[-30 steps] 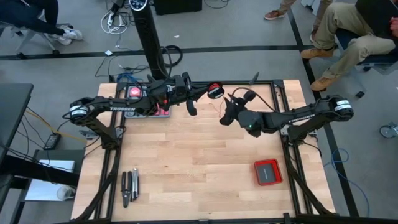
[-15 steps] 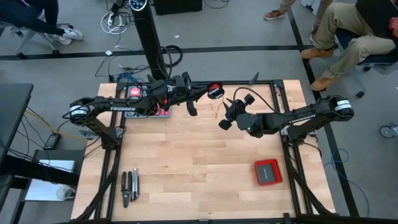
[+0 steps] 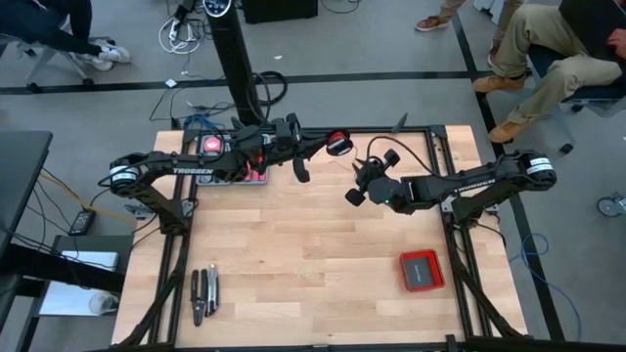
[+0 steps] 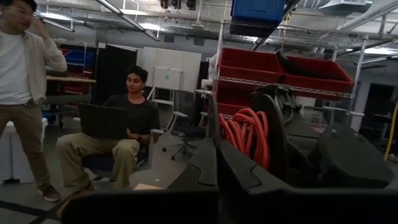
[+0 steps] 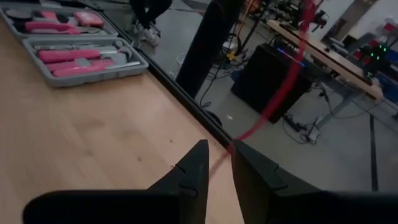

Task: Coil cords
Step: Coil the red wire onto the spool

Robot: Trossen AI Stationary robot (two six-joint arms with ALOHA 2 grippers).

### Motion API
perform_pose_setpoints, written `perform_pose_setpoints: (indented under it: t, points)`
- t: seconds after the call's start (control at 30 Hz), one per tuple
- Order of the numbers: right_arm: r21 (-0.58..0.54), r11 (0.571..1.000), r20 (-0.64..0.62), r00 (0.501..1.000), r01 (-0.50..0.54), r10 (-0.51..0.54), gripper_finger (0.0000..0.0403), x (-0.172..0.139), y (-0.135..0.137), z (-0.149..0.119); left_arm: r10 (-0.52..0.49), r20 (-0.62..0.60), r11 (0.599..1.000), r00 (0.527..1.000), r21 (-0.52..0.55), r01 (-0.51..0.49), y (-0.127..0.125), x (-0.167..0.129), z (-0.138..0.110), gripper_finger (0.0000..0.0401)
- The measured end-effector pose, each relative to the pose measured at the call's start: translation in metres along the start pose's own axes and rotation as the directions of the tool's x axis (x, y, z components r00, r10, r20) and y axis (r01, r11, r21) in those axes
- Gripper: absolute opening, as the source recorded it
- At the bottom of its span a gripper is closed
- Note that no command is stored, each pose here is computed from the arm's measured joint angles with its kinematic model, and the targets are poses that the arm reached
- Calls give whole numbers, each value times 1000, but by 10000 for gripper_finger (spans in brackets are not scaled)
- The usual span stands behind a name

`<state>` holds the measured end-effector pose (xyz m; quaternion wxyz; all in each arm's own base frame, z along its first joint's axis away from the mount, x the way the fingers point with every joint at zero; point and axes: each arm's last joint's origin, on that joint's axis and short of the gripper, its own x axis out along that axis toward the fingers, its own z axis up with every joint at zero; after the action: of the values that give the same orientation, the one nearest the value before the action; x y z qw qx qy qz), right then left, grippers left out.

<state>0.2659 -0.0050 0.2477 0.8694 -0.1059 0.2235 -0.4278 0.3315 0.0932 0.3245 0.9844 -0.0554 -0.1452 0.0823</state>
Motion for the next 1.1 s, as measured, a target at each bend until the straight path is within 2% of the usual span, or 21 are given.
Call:
perform_pose_setpoints:
  t: [0.2,0.33,0.6,0.93,1.1]
  points:
    - [125,992,-9,1000,12,-11,65,2,-2,-1,-10,-2,1000,1000,0,10,0,0,0,0]
    - [165,986,-3,1000,9,-9,67,2,-1,0,-12,3,1000,1000,0,12,0,0,0,0]
    - [175,983,32,998,-56,51,69,2,1,5,-20,5,1000,1000,1,20,-1,0,1,0]
    - [160,986,25,999,-42,39,66,6,-2,5,-39,9,999,999,2,39,-1,0,1,0]
    - [146,988,25,999,-42,39,37,6,-2,5,-39,10,999,999,2,39,-1,0,1,0]
